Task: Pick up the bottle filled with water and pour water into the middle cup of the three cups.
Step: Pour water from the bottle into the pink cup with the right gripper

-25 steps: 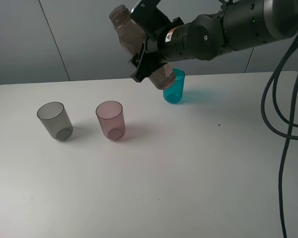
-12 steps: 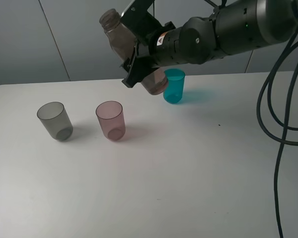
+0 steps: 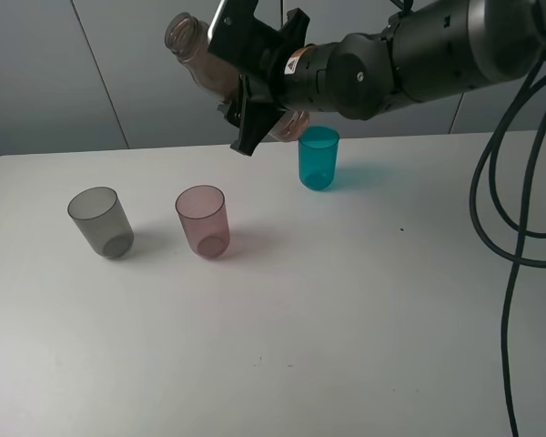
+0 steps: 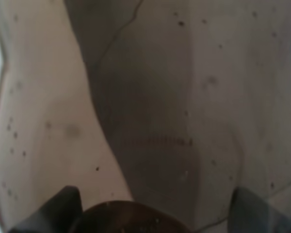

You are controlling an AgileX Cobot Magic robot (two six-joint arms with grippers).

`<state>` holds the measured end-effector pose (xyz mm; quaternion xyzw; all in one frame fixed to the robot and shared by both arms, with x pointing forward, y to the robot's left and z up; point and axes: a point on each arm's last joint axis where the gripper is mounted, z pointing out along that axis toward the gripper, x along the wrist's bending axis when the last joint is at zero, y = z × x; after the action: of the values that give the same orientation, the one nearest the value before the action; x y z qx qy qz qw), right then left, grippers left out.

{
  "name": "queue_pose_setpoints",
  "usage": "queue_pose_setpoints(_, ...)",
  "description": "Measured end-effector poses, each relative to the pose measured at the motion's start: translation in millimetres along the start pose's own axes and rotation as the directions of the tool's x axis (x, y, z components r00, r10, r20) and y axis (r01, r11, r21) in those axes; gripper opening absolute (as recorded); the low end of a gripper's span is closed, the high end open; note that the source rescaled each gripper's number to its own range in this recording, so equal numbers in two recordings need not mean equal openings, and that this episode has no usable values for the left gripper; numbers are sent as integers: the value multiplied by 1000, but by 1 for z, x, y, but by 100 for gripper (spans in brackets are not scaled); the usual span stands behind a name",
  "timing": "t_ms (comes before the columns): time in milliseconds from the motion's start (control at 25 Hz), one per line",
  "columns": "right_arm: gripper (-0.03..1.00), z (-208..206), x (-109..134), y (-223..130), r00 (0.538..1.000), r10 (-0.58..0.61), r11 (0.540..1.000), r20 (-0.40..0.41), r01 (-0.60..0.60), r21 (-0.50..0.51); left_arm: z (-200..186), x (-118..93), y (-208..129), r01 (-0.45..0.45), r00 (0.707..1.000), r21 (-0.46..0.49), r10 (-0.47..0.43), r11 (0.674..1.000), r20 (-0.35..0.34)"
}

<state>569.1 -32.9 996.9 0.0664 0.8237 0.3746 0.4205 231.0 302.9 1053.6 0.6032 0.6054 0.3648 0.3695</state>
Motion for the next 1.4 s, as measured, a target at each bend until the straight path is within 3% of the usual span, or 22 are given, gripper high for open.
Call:
queue_pose_setpoints(680,0,37,-2,-27,971,-231,973,58,231,16,0,0,0,0,1000,0,0,1000,0)
queue_pose_setpoints(1040,0,46,-8,-47,930,-358,933,76,359,11,0,0,0,0,1000,0,0,1000,0)
queue_pose_setpoints(1400,0,58,1,-61,881,-469,883,63,469,16,0,0,0,-2,1000,0,2,1000,0)
